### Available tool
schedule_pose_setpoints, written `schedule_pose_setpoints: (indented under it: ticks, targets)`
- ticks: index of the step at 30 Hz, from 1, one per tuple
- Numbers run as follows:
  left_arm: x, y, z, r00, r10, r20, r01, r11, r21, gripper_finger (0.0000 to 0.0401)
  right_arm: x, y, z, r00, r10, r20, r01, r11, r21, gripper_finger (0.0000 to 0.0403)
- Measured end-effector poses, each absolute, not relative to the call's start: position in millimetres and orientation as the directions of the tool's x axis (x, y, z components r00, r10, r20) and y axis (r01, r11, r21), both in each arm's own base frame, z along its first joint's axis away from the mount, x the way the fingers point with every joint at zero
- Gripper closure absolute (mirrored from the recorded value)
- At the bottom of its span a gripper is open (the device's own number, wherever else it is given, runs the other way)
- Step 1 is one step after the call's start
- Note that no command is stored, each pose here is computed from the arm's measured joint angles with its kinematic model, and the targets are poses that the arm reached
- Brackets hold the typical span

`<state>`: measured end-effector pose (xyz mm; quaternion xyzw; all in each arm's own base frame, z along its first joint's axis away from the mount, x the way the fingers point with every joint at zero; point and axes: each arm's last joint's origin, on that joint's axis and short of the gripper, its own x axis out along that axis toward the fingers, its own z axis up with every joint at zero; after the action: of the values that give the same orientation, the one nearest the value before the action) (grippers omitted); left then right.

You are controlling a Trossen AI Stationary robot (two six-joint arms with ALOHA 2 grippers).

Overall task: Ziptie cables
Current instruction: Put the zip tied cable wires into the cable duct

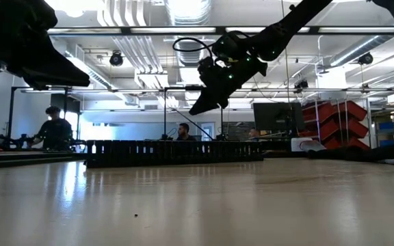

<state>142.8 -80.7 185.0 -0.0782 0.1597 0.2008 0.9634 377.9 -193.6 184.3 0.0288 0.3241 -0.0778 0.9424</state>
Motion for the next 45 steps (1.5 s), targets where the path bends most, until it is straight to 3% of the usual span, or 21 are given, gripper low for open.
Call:
schedule_pose_setpoints:
  ticks: [12, 19, 27, 36, 45]
  targets:
    - [142.8, -80.7, 185.0, 0.868, 0.362, -0.339, -0.412, 0.907, -0.086, 0.0303, 372.3, -195.5, 171.6, 0.774, -0.102, -0.624, 0.130, 0.991, -0.001, 0.0257]
    - [142.8, -80.8, 184.9, 0.868, 0.362, -0.339, -0.412, 0.907, -0.086, 0.0303, 363.2, -200.4, 159.4, 0.784, -0.153, -0.602, 0.178, 0.984, -0.019, 0.0239]
    - [142.8, -80.8, 184.9, 0.868, 0.362, -0.339, -0.412, 0.907, -0.086, 0.0303, 356.5, -196.3, 146.8, 0.790, -0.155, -0.594, 0.192, 0.981, -0.001, 0.0277]
    - [143.4, -81.1, 185.8, 0.872, 0.359, -0.333, -0.412, 0.905, -0.104, 0.0303, 350.5, -183.7, 131.4, 0.778, -0.132, -0.614, 0.204, 0.978, 0.047, 0.0391]
    - [147.9, -83.5, 193.7, 0.896, 0.349, -0.276, -0.381, 0.922, -0.069, 0.0303, 365.9, -158.3, 135.8, 0.666, -0.278, -0.692, 0.251, 0.957, -0.144, 0.0401]
